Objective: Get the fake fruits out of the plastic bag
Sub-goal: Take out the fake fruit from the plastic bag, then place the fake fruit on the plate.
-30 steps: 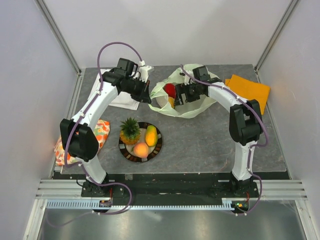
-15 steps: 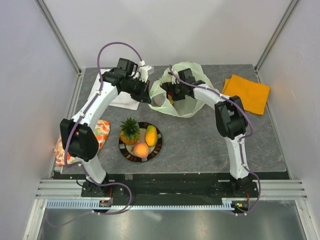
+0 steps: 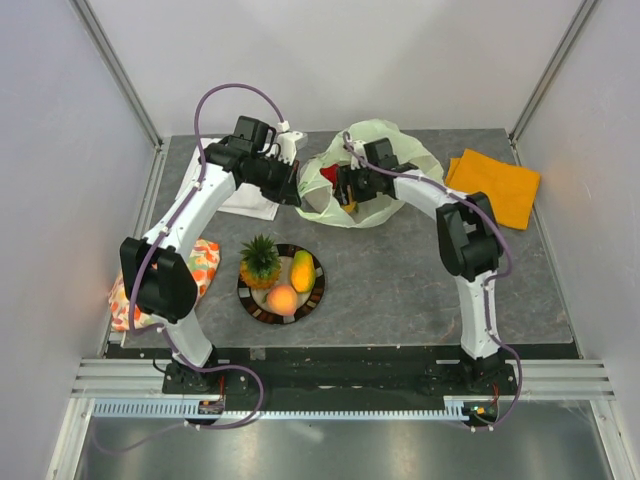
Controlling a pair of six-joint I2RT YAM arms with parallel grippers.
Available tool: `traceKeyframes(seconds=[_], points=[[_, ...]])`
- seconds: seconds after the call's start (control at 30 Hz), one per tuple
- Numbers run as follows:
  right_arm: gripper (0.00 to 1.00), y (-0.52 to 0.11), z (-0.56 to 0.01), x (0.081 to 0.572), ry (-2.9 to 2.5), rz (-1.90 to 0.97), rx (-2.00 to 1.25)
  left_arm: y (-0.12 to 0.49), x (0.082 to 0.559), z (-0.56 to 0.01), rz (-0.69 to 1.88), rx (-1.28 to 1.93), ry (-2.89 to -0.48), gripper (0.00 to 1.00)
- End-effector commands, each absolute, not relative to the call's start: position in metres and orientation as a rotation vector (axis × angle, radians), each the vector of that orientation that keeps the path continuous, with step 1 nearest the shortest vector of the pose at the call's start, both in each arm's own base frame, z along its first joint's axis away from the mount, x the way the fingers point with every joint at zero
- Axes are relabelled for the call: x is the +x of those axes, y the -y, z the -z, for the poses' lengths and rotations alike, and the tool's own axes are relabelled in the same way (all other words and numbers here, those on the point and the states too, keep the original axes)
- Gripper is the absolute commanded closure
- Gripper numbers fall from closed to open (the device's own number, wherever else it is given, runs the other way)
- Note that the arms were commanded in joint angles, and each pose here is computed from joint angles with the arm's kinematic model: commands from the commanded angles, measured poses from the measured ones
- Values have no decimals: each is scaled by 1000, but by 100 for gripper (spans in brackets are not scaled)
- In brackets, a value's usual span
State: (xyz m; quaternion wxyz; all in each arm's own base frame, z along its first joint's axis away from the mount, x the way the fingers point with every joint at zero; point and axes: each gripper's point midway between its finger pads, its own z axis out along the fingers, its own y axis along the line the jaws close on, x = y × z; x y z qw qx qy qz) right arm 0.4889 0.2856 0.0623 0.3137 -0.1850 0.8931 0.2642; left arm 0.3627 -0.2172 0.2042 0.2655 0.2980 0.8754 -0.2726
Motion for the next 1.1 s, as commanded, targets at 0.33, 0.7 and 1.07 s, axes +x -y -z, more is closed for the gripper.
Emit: traceKeyframes(seconds=[0.33,0.7,1.07], points=[[100,-208,-249,377,-1949,-587,-808,242,419,-247,732,814,-2170,98],[96,-284,-264,285,-1704,-884,-1281,251,474,-292,660,733,-2036,26],[95,-373,-187,329,-1869,-1006,-1309,134,402,-372,659,468,-1962,16]])
